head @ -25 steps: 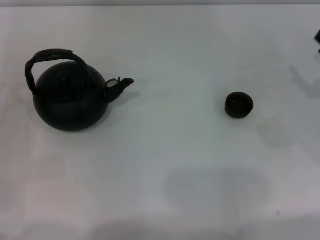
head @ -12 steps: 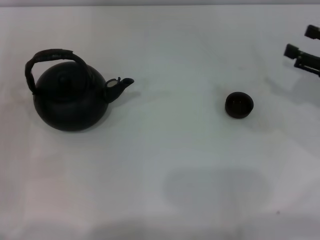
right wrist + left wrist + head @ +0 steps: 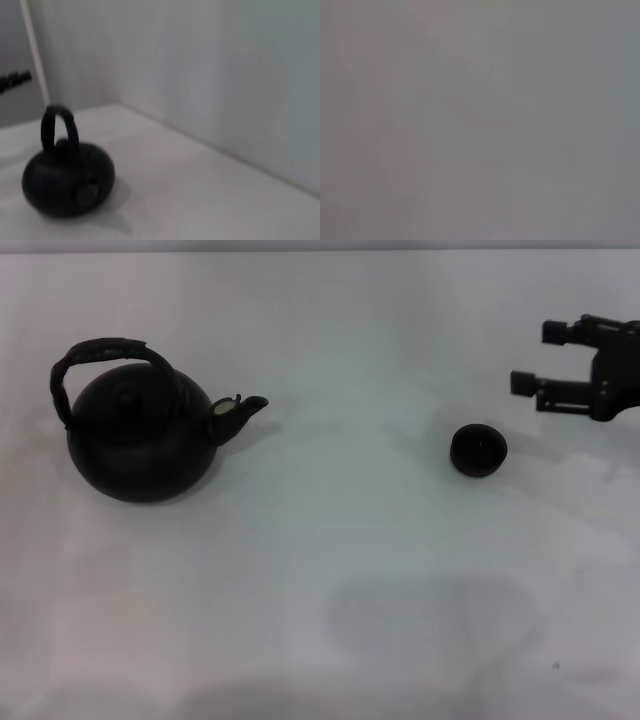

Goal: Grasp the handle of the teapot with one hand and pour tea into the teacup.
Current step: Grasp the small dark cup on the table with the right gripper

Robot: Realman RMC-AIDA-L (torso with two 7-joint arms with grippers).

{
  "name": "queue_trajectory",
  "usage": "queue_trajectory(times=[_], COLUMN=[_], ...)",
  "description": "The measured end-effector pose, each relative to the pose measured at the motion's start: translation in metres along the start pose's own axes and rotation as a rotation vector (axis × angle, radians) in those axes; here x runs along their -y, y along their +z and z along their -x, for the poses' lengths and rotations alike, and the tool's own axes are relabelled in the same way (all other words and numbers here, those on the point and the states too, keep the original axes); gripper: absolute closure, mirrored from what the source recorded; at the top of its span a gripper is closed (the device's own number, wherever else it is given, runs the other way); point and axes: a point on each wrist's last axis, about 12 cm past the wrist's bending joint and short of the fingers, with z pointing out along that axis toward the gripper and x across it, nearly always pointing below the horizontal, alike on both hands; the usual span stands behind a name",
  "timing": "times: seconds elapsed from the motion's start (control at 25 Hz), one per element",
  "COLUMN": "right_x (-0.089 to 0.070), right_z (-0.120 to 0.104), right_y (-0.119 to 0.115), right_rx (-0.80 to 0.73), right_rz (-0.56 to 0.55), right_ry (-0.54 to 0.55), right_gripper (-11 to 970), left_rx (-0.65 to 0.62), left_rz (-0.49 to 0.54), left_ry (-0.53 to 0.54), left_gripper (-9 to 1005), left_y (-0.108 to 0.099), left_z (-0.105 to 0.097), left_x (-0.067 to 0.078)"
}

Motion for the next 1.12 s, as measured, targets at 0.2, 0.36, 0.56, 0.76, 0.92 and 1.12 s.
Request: queue_trajectory(times=[0.2,0.36,0.56,0.76,0.92,1.12], right_x=[0.001,-0.001,-0.004,-0.007,-0.009,-0.010], right_z=[0.003,0.004,0.005,0.000,-0.005,-0.013], right_y=[0.016,0.027,0.032,0.036,0.039,0.045], right_rx=[-0.114,-0.163,-0.204,-0.231,-0.247,-0.278], right_rz=[-0.003,0.005,0.023,0.035,0.035,0.026], right_ry=[-0.040,-0.082,-0.121,-0.124,-0.121,-0.121], right_gripper=[141,142,144,145,146,148], left_rx=[0.006,0.007,0.005,0.003,0.003,0.001], left_rz=[0.002,0.002,0.005,0.008,0.007,0.006], left_ry=[0.000,0.000,0.000,0.002,0.001,0.000], left_gripper=[162,162,163,163,163,163], left_y=[0.000,0.000,0.000,0.000,0.000,0.001], left_z=[0.001,0.001,0.001,0.000,0.000,0.000], left_x=[0.000,-0.001,-0.001,-0.001,-0.001,0.000])
